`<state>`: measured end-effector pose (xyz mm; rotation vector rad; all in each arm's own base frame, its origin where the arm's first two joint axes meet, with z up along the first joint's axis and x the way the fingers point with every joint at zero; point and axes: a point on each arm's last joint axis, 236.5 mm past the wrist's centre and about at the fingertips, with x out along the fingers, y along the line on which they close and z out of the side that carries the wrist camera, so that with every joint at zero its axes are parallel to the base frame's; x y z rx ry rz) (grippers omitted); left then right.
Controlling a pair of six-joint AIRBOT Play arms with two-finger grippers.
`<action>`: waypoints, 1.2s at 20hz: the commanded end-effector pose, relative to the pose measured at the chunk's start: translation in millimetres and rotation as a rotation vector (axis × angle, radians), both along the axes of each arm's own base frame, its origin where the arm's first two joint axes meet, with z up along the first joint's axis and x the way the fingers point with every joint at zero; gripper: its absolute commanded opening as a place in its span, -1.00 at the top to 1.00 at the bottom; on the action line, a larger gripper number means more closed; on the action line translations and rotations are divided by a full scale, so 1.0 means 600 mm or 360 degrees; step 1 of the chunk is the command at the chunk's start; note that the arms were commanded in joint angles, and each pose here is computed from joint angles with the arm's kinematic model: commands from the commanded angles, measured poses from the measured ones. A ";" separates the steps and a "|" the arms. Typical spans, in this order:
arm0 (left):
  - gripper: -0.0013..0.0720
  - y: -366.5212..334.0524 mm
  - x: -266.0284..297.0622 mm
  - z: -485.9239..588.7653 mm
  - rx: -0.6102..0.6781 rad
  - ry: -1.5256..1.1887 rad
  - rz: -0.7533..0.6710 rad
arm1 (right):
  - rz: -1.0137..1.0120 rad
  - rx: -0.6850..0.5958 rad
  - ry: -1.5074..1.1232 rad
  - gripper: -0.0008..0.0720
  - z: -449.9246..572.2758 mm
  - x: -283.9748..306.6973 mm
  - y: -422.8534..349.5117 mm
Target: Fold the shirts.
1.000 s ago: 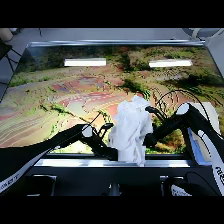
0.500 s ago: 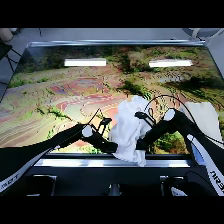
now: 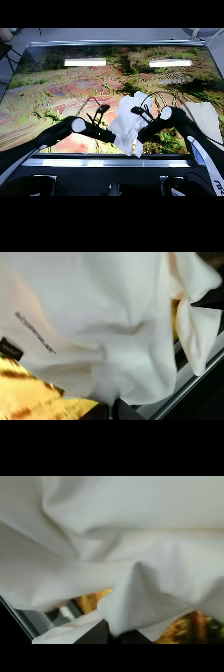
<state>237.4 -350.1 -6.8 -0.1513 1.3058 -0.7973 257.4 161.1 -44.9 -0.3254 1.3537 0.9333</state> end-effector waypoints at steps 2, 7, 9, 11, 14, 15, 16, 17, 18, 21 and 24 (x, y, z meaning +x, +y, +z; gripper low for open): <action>0.90 0.116 0.156 0.337 -0.0172 -0.0858 0.0301 | -0.0110 -0.0296 -0.0997 0.90 0.326 0.145 -0.094; 0.90 0.328 0.116 0.755 -0.0520 -0.1778 0.0790 | -0.0419 -0.0030 -0.2207 0.90 0.812 0.054 -0.151; 0.90 0.356 0.066 0.847 -0.0688 -0.2020 0.0854 | -0.0452 -0.0014 -0.2321 0.90 0.854 0.016 -0.167; 0.90 0.383 0.032 0.895 -0.0740 -0.2195 0.0907 | -0.0471 -0.0045 -0.2330 0.90 0.856 0.005 -0.178; 0.90 0.425 0.025 0.889 -0.0555 -0.2263 0.0988 | -0.0495 -0.0136 -0.2252 0.90 0.834 0.007 -0.195; 0.90 0.442 0.032 0.872 -0.0475 -0.2209 0.1040 | -0.0542 -0.0166 -0.2208 0.90 0.824 0.009 -0.206; 0.90 0.455 0.042 0.846 -0.0384 -0.2130 0.1078 | -0.0566 -0.0199 -0.2153 0.90 0.810 0.011 -0.214; 0.90 0.464 0.051 0.820 -0.0297 -0.2048 0.1096 | -0.0556 -0.0245 -0.2060 0.90 0.786 0.014 -0.217; 0.90 0.470 0.063 0.789 -0.0206 -0.1954 0.1102 | -0.0533 -0.0294 -0.1916 0.90 0.748 0.020 -0.217; 0.90 0.474 0.126 0.671 0.0065 -0.1656 0.1081 | -0.0423 -0.0490 -0.1334 0.90 0.598 0.042 -0.212; 0.90 0.453 0.222 0.504 0.0287 -0.1315 0.1002 | -0.0327 -0.0576 -0.1081 0.90 0.481 0.136 -0.184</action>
